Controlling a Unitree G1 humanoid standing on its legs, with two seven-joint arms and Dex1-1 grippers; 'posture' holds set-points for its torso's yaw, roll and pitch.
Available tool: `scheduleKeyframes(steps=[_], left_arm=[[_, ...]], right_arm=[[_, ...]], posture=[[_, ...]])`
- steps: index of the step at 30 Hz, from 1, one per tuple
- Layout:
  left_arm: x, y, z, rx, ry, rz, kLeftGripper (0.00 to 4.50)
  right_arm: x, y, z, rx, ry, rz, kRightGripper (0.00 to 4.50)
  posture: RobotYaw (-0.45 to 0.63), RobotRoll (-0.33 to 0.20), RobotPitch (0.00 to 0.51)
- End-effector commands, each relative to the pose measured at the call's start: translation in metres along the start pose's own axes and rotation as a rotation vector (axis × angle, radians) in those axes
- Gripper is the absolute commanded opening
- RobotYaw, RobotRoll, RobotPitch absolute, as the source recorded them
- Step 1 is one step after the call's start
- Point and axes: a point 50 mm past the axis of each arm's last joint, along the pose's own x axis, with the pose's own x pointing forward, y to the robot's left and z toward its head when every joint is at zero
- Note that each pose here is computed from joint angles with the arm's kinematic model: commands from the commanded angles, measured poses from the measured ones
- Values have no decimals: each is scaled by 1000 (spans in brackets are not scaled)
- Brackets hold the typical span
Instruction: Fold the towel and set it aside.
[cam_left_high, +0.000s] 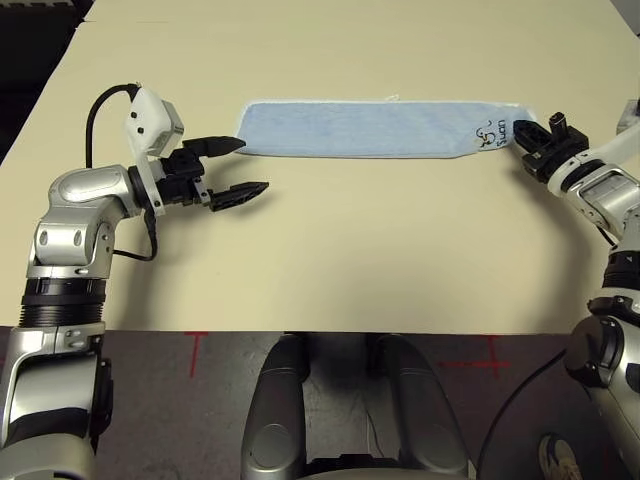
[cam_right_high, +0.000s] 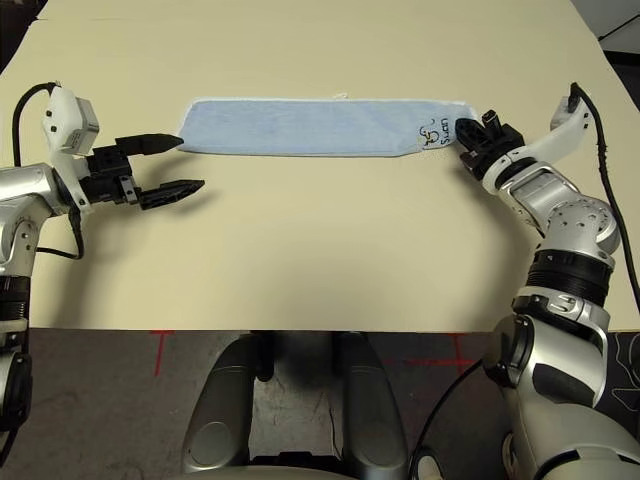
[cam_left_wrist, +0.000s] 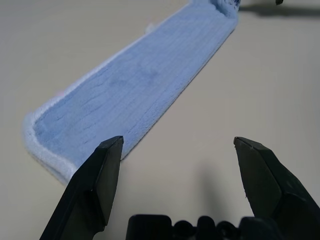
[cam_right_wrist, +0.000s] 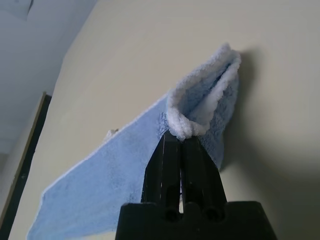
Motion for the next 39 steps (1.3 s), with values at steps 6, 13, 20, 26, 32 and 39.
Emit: scheduleKeyframes(steps=[6,13,20,26,32,39], left_arm=[[-3,1,-1,-1,-15,5,4500],[-3,0,-2,-4,-2,-5,4500],[-2,0,-1,-1,5,-11,4500],[0,0,0,1,6,-11,4500],[1,0,1,2,9,-10,4500],[1,-1,1,5,17,-13,4500]], right_arm=[[1,12,-2,-138,54,122,52],[3,31,-13,-165,124,235,52],[14,60,-41,-271,274,330,52],[29,67,-63,-285,308,276,52],[42,75,-77,-286,305,254,52],[51,79,-89,-297,342,215,52]], posture=[[26,0,291],[27,0,290],[29,0,287],[30,0,283],[36,0,281],[34,0,281]])
